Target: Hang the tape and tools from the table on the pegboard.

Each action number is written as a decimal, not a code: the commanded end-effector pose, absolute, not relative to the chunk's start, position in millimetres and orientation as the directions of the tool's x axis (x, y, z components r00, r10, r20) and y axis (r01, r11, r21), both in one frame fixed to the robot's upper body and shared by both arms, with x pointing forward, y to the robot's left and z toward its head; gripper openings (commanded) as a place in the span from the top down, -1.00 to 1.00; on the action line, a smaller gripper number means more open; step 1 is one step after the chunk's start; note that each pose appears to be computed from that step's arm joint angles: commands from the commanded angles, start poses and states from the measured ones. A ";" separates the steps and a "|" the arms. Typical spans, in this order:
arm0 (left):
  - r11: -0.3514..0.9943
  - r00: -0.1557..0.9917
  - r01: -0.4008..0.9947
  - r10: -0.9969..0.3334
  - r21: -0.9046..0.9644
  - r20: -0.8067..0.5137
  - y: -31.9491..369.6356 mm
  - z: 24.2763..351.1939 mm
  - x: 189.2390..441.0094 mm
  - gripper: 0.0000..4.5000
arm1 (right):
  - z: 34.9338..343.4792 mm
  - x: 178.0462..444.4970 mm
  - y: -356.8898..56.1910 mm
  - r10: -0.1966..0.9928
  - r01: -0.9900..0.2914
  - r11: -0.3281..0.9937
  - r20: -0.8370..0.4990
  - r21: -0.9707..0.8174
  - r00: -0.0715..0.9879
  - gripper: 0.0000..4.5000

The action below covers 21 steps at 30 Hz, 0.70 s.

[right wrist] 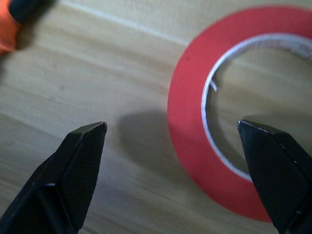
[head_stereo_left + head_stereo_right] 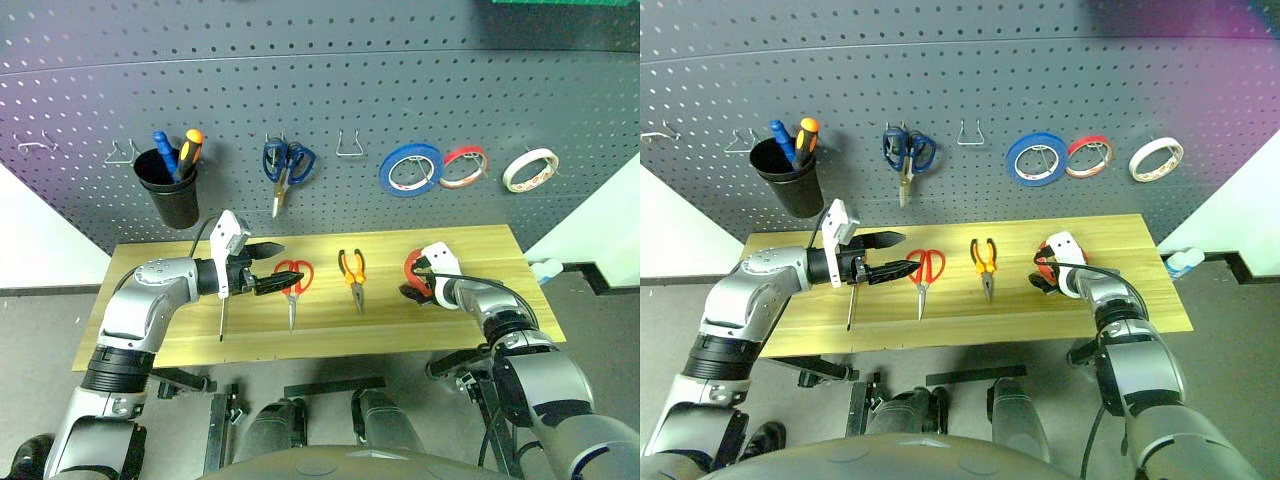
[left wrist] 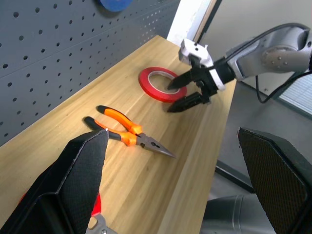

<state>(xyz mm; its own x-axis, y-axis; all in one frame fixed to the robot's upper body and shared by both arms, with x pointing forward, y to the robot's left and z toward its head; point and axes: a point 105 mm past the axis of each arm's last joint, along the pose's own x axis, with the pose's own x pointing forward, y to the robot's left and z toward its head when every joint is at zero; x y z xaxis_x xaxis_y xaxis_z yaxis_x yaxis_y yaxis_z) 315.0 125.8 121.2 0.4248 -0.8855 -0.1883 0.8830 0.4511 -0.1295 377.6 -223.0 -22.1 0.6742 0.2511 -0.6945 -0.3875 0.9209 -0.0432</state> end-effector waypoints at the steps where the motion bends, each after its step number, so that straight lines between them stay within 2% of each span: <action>1: 0.450 0.431 0.887 -0.888 -0.107 -0.162 127.0 129.8 311.9 -0.97 | -8.8 387.0 -226.0 0.243 -0.383 0.921 -0.669 -0.068 0.702 -1.00; 16: 0.455 0.436 0.884 -0.886 -0.106 -0.159 126.9 129.3 308.9 -0.97 | -4.7 389.8 -229.2 0.238 -0.390 0.917 -0.666 -0.086 0.707 -1.00; 19: 0.455 0.437 0.884 -0.885 -0.104 -0.159 127.1 129.4 308.7 -1.00 | -7.1 388.3 -231.9 0.225 -0.380 0.920 -0.674 -0.090 0.703 -0.73; 21: 0.457 0.439 0.884 -0.884 -0.102 -0.160 127.7 129.7 308.7 -1.00 | -7.7 387.9 -231.4 0.229 -0.382 0.920 -0.676 -0.084 0.700 -0.43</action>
